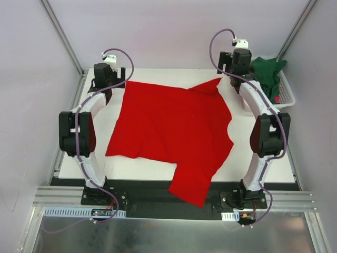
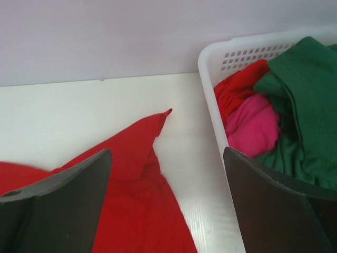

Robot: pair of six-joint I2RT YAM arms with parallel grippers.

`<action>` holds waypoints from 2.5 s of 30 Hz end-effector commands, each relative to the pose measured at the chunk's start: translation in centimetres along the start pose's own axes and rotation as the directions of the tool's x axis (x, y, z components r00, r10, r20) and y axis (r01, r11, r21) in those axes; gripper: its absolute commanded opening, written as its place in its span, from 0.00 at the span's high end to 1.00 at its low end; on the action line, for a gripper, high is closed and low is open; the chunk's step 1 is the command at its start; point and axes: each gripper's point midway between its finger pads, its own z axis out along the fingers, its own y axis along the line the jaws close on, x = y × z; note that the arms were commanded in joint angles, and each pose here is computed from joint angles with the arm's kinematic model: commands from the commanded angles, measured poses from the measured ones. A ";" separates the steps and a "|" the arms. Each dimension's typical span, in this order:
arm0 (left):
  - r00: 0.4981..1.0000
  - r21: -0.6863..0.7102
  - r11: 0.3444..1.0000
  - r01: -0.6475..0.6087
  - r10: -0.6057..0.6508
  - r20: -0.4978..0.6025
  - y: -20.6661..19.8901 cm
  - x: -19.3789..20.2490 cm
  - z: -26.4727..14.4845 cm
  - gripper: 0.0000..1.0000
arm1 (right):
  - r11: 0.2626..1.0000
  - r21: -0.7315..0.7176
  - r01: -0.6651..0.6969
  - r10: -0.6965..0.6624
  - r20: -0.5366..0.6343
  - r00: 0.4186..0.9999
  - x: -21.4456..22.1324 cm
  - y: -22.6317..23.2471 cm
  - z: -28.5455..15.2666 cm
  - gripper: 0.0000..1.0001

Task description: Fold and stack the t-shirts

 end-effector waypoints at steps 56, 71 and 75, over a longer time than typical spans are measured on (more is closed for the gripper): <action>0.780 0.384 0.808 0.448 -0.142 -0.609 -17.5 12.3 -6.8 1.00 | 0.962 -0.223 -0.159 -0.061 -0.740 0.670 22.4 10.5 -7.5 0.99; 0.746 0.370 0.800 0.472 -0.139 -0.651 -16.2 11.0 -5.4 1.00 | 0.956 -0.222 -0.194 -0.057 -0.784 0.619 21.8 9.6 -3.7 0.98; 0.734 0.366 0.798 0.478 -0.134 -0.666 -16.4 11.6 -5.1 1.00 | 0.956 -0.220 -0.193 -0.054 -0.779 0.624 21.6 9.0 -2.5 0.98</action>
